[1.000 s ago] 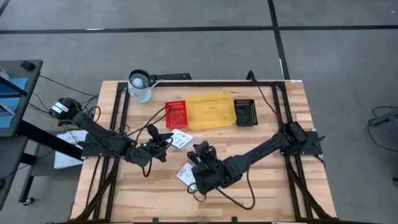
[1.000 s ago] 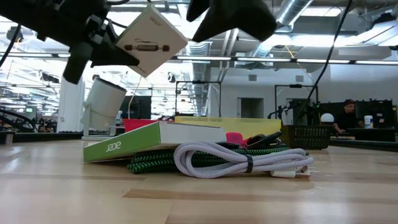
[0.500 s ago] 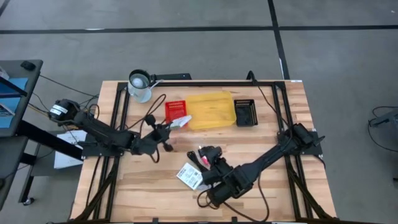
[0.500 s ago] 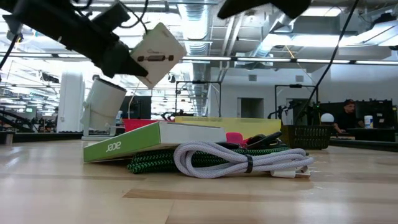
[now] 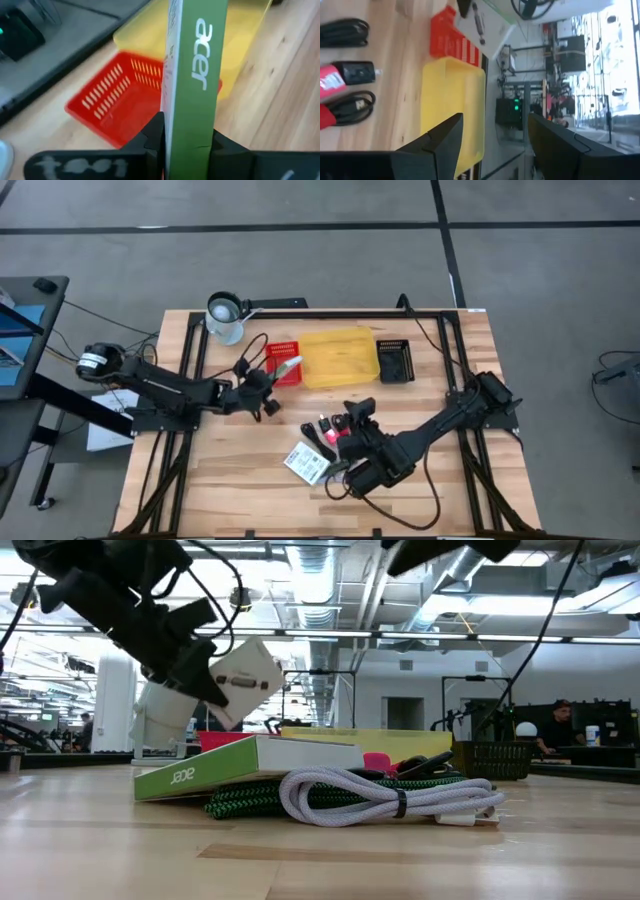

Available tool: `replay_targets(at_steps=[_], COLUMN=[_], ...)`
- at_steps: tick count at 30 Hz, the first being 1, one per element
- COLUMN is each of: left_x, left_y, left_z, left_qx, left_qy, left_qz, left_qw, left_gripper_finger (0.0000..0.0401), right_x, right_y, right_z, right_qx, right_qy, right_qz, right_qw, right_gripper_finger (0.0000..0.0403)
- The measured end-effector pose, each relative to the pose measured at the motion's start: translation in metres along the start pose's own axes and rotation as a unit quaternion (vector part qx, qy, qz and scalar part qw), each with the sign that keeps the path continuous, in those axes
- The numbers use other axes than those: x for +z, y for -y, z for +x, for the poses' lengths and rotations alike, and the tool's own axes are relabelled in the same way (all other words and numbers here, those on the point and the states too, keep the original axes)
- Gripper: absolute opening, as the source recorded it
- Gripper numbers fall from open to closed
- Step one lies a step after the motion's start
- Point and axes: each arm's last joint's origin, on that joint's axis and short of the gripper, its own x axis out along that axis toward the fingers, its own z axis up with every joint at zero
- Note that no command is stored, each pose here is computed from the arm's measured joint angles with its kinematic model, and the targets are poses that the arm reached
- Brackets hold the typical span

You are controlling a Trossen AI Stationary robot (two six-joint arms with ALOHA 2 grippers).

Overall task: Pick and place items into bin
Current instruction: Put the top white card reader box into the red bin

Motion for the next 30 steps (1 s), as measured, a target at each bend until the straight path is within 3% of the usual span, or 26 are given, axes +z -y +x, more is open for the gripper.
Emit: replay_targets(at_steps=[6,13,16,23,30], left_x=[0.021,0.073,0.094,0.119,0.122], left_y=[-0.006,-0.007,-0.013,-0.030,-0.052], left_z=[-0.003,-0.022,-0.028,-0.036,-0.028], left_qx=[0.026,0.042,0.023,-0.027,-0.049], left_qy=[-0.068,-0.092,-0.119,-0.171,-0.216], left_qz=[0.011,0.030,0.036,0.116,0.215], left_qw=[0.997,0.994,0.992,0.978,0.951], left_gripper_finger=[0.0036,0.0036,0.0036,0.0036,0.0036], right_x=[-0.007,-0.009,-0.010,-0.020,-0.021], right_y=[0.004,0.006,0.006,0.006,0.004], right_z=[0.009,0.016,0.016,0.013,0.013], right_qx=[0.011,0.033,0.039,0.056,0.084], right_qy=[-0.034,-0.054,-0.058,-0.093,-0.106], right_qz=[-0.001,0.000,-0.005,-0.002,0.012], right_qw=[0.999,0.998,0.998,0.994,0.991], right_gripper_finger=[0.0216,0.0216,0.0216,0.0216,0.0216])
